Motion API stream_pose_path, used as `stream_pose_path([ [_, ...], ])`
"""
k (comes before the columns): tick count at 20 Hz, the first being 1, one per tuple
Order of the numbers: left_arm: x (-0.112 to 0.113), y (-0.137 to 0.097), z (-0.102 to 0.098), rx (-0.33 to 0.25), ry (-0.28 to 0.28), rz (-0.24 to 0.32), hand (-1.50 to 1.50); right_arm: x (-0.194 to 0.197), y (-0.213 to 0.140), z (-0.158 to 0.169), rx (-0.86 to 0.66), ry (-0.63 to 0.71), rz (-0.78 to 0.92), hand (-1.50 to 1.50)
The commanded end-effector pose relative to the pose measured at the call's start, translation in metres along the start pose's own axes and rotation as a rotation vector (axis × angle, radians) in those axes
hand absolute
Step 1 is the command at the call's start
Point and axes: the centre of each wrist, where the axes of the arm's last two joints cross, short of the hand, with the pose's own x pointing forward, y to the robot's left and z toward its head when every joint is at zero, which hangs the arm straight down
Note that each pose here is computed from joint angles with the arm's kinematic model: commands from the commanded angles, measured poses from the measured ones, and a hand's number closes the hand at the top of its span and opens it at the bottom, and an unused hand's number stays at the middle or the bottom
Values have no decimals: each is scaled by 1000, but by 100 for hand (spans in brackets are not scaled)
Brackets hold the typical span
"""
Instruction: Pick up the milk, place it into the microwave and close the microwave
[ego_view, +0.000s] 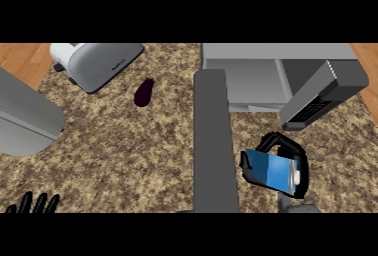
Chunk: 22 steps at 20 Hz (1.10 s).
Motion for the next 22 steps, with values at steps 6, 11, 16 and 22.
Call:
stream_pose_path([
  [6, 8, -4, -1, 7, 9, -19, -150, -23, 46, -53, -2, 57, 132, 150],
  [11, 5, 9, -3, 1, -9, 4, -150, -51, 40, -76, -44, 136, 189, 150],
  [16, -3, 26, -5, 10, 7, -16, -150, -68, 39, -92, -77, 154, 143, 150],
  [22, -4, 16, -3, -32, 23, -23, -150, -75, 13, -115, -105, 151, 303, 150],
])
